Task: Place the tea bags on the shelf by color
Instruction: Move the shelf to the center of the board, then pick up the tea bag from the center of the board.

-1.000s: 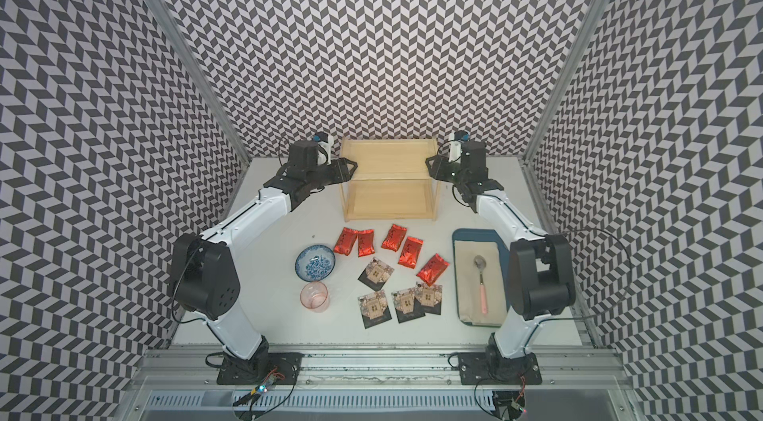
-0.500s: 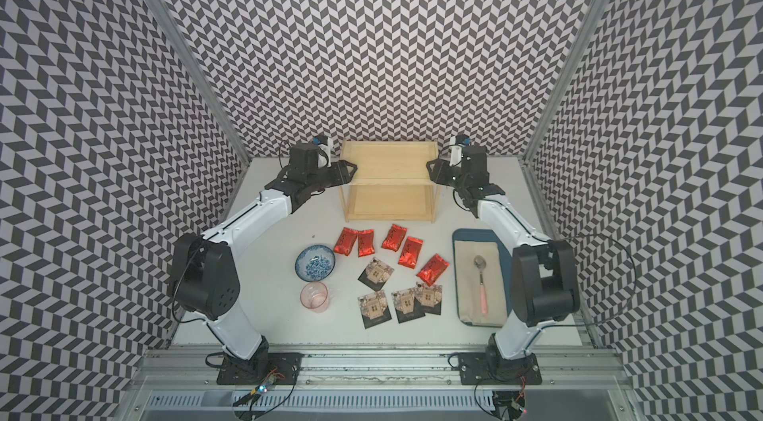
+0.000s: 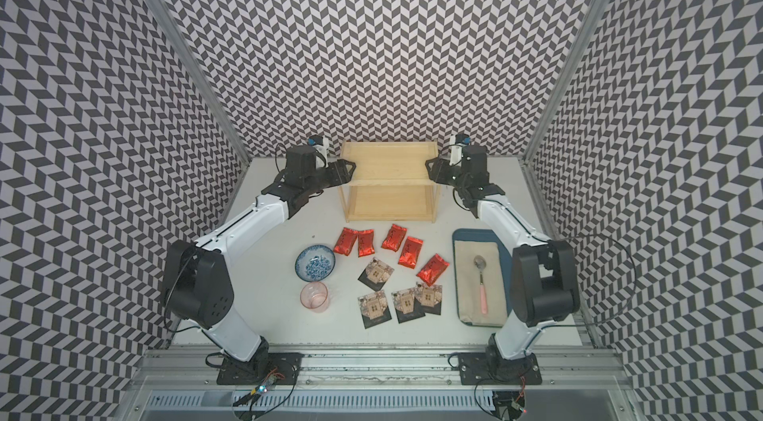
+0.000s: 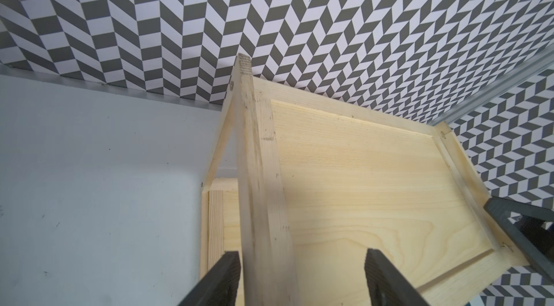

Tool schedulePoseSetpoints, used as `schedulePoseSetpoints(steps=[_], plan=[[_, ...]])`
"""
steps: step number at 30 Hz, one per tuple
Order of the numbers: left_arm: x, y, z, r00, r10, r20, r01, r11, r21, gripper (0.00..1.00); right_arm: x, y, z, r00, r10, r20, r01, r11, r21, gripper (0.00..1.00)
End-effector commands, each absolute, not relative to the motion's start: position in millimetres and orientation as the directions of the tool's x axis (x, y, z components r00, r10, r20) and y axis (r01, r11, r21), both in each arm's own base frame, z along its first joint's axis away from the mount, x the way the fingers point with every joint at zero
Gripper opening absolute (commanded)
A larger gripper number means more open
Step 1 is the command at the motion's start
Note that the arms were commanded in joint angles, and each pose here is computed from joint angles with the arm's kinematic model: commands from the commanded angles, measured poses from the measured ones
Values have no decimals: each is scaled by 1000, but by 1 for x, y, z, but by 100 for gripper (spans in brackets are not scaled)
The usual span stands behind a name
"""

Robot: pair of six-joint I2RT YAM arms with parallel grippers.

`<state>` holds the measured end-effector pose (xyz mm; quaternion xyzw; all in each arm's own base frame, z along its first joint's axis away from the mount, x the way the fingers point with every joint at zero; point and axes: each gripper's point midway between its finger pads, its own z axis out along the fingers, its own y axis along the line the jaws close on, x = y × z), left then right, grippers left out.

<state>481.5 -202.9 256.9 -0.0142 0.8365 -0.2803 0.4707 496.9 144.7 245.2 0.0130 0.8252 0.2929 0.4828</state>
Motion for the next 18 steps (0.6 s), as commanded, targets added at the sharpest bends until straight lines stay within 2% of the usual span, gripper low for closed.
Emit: schedulePoseSetpoints(steps=[1,6,9,13,18], plan=[[482,-196,289,-474,-303,-827,248,855,-455,78,502,142,275,-456,313,-833,-295,830,473,62],[480,-181,313,-413,-290,-863,214,890,-401,86,506,136,300,-431,307,-849,-287,845,451,67],[473,-166,325,-372,-280,-885,172,916,-362,99,502,131,317,-400,311,-862,-280,854,438,70],[458,-146,336,-328,-288,-900,108,935,-338,99,496,122,332,-379,306,-873,-247,876,414,72],[426,-126,344,-287,-273,-918,86,947,-309,99,471,114,321,-394,322,-861,-171,895,412,71]])
